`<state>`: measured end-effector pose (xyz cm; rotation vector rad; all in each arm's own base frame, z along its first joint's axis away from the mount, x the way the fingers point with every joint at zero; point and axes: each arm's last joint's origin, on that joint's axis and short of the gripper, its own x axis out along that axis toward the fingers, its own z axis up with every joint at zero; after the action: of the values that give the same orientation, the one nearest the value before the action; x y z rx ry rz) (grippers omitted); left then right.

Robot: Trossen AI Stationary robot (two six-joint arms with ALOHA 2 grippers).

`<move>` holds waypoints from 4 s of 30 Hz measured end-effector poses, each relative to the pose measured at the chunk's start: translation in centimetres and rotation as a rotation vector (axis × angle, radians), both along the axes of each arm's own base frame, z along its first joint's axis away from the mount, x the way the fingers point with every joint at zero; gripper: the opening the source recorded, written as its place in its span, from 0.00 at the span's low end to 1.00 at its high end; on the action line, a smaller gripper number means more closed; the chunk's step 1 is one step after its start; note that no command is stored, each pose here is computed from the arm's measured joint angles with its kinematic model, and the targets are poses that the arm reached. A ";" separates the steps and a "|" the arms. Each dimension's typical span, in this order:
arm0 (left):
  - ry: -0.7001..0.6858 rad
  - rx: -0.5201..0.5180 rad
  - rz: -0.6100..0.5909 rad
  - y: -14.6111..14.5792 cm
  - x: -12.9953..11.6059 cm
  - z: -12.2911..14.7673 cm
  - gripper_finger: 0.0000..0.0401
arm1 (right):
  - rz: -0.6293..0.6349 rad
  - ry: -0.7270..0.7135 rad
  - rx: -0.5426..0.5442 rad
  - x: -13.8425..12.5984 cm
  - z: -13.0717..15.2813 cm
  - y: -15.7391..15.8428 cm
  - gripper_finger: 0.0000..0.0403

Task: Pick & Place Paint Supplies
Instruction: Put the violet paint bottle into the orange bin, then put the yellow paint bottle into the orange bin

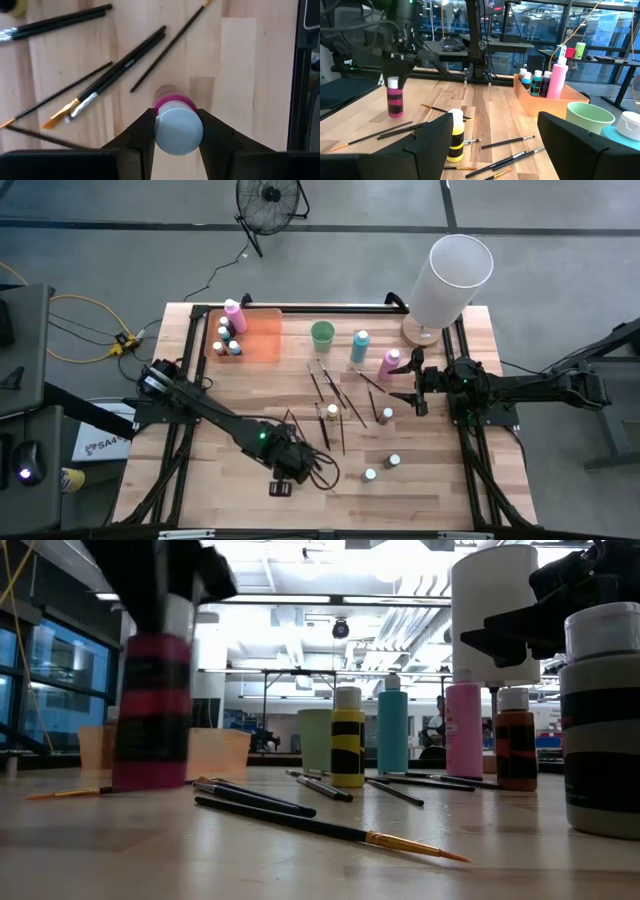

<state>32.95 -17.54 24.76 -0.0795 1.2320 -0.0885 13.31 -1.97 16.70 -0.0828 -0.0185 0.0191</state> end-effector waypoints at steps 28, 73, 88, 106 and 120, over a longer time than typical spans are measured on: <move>0.153 0.185 0.576 21.8 -1.5 9.6 0.28 | 0.000 0.028 0.005 0.0 -0.3 0.0 0.71; 0.114 0.094 1.554 35.5 -15.1 -1.1 0.28 | 0.000 0.027 0.005 0.0 -0.3 0.0 0.71; 0.070 0.050 1.660 36.3 -16.3 -2.4 0.32 | 0.000 0.027 0.005 0.0 -0.3 0.0 0.71; 0.088 0.060 1.656 36.2 -16.6 -2.3 0.35 | 0.000 0.028 0.005 0.0 -0.3 0.0 0.71; -0.027 0.087 1.650 34.9 -17.4 0.2 0.71 | 0.000 0.027 0.005 0.0 -0.3 0.0 0.71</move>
<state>15.60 17.39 25.01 -0.9710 0.8283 1.3772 13.31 -1.97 16.43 -0.0776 0.0089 0.0203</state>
